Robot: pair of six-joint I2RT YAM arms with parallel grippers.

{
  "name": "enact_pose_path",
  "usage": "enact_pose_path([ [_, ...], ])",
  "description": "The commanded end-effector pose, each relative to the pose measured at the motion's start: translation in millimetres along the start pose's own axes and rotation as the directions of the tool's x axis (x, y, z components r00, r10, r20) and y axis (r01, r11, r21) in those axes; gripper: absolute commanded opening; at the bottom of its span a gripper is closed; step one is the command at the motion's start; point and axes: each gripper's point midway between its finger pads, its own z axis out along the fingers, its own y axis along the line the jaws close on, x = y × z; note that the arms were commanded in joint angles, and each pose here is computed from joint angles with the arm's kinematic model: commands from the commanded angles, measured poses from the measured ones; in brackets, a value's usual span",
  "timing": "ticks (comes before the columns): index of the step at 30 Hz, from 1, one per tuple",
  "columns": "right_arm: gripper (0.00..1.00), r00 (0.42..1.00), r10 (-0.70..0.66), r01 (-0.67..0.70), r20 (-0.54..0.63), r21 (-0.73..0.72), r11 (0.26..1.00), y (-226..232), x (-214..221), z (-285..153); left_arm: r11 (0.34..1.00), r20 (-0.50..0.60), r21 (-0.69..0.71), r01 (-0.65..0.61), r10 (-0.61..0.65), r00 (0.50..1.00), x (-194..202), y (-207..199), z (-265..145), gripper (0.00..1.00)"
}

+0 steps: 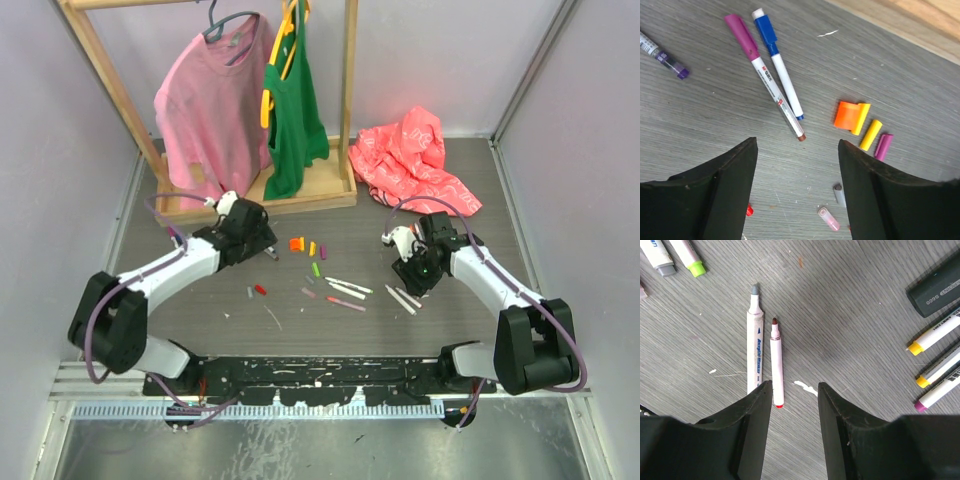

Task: Open the pen caps
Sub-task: Place the pen cap at the center of the board, then pick up the pen from the center of the board.

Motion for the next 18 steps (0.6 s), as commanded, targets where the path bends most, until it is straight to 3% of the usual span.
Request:
enact_pose_path([
  [1, 0.48, 0.999, -0.015, 0.015, 0.04, 0.01, 1.0, -1.7, -7.4, -6.6, 0.989, -0.05, -0.147, -0.025, 0.018, 0.999, 0.5, 14.7, 6.9, 0.65],
  [18, 0.49, 0.999, -0.022, 0.022, 0.048, 0.011, 1.0, -1.1, -8.5, -7.9, 0.965, -0.163, -0.249, -0.077, 0.036, 0.986, 7.8, 15.2, 39.3, 0.55],
])
